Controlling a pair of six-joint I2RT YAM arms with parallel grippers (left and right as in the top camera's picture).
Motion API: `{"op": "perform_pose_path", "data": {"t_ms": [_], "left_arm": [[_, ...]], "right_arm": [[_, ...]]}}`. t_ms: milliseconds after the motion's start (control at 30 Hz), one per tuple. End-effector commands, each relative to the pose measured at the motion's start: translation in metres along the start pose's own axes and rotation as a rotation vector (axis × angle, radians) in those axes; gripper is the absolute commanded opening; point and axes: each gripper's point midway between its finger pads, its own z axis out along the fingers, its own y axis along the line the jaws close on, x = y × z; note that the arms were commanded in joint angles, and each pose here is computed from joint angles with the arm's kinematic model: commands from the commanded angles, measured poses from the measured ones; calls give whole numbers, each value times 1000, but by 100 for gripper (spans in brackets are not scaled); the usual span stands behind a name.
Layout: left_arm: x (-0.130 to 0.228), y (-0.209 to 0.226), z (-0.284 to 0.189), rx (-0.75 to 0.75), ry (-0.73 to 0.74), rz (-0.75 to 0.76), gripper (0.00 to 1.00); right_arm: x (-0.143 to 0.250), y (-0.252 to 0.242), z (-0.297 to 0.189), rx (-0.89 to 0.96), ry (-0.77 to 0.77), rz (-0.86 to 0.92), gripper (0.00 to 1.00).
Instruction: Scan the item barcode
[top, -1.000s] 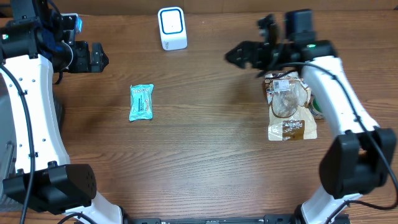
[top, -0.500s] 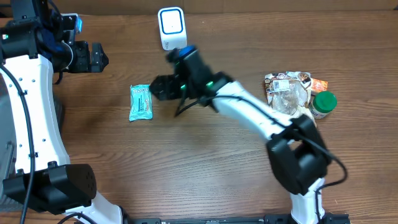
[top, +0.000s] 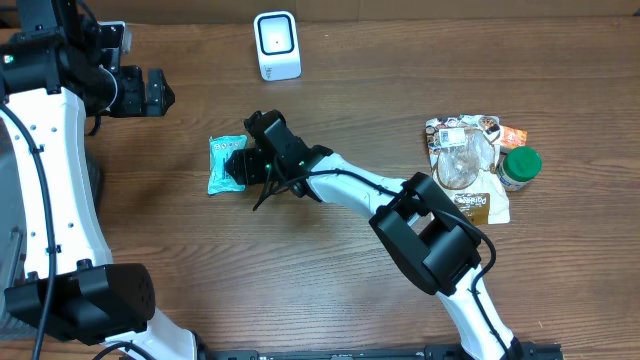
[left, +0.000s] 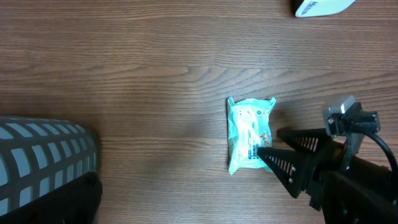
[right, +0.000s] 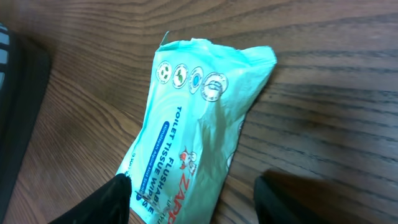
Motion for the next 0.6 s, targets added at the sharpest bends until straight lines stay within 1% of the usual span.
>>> {"op": "perform_pose_path", "data": {"t_ms": [0, 167, 233, 300, 333, 367, 467, 533, 567], "left_arm": [[0, 5, 1, -11, 0, 17, 100], [0, 5, 1, -11, 0, 17, 100], [0, 5, 1, -11, 0, 17, 99], [0, 5, 1, -11, 0, 17, 99], [0, 5, 1, -11, 0, 17, 100], [0, 5, 1, -11, 0, 17, 100], [0, 5, 1, -11, 0, 17, 100], [0, 5, 1, -11, 0, 17, 99], [0, 5, 1, -11, 0, 17, 100]], "right_arm": [[5, -6, 6, 39, -11, -6, 58], [16, -9, 12, 83, -10, -33, 53], [22, -4, 16, 88, -5, -90, 52], [27, -2, 17, 116, -10, -110, 50], [32, -2, 18, 149, -13, -121, 47], [37, -3, 19, 171, -10, -128, 41], [41, -3, 19, 181, -2, -132, 37], [42, -4, 19, 184, 2, -126, 28], [41, -4, 19, 182, 4, -123, 17]]}}
